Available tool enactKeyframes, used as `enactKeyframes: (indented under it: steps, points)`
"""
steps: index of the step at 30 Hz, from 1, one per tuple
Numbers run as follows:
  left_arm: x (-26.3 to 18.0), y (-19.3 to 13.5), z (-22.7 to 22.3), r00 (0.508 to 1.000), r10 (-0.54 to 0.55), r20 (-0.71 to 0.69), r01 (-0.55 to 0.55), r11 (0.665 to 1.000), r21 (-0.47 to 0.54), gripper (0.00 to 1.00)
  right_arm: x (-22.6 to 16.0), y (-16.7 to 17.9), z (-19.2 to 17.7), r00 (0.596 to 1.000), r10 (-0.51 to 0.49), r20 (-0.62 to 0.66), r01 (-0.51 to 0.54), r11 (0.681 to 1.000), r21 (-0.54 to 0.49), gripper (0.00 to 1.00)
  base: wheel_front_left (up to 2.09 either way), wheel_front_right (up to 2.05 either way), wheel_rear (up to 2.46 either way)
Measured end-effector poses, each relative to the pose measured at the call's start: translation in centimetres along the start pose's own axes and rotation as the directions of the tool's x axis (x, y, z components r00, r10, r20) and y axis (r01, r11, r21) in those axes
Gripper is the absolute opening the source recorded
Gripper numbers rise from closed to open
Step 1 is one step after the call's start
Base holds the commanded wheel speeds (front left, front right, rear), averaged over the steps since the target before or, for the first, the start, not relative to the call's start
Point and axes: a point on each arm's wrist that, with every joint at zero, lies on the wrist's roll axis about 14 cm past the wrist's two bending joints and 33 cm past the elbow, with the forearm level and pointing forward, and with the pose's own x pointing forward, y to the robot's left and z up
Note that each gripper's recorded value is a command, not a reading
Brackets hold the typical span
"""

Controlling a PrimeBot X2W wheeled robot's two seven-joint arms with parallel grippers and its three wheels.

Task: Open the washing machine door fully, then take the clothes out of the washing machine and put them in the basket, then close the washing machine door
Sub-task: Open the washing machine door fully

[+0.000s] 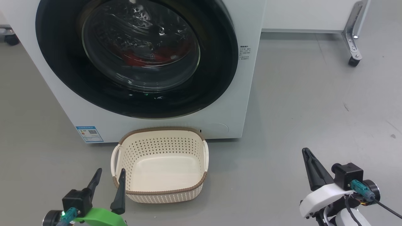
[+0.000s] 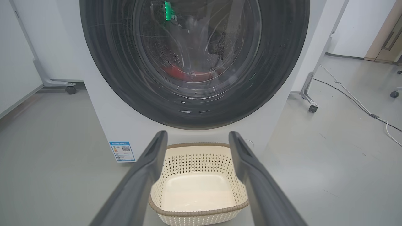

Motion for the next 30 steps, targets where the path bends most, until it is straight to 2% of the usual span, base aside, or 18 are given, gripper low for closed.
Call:
enactKeyframes:
  steps: [9,13,16,19,23,30]
  points:
    - [1.2,-0.3,1.1,1.000,-0.011,0.028,0.012,1.000,-0.002,1.00,0.8,0.0,-0.1,1.000,-0.005,0.001,0.005,0.998,0.059,0.00,0.00,0.00,0.00]
    - [1.7,-0.3,1.0,1.000,-0.013,0.027,0.013,1.000,-0.001,1.00,1.9,-0.4,0.5,0.999,-0.037,0.026,0.032,0.981,0.193,0.00,0.00,0.00,0.00]
    - [2.3,-0.5,1.4,0.999,-0.021,0.036,0.020,1.000,0.007,1.00,2.6,-1.1,0.6,0.997,-0.076,0.033,0.063,0.949,0.308,0.00,0.00,0.00,0.00]
    - [3.1,-0.7,1.7,0.999,-0.025,0.047,0.025,1.000,0.004,1.00,3.5,-2.3,0.7,0.991,-0.128,0.037,0.100,0.899,0.427,0.00,0.00,0.00,0.00]
    - [3.8,-0.6,1.6,0.999,-0.024,0.046,0.024,1.000,0.001,1.00,5.4,-3.6,1.6,0.984,-0.173,0.044,0.118,0.813,0.570,0.00,0.00,0.00,0.00]
    - [5.2,-0.4,1.5,0.999,-0.022,0.042,0.022,1.000,0.002,1.00,9.1,-4.8,2.9,0.981,-0.192,0.033,0.097,0.629,0.771,0.00,0.00,0.00,0.00]
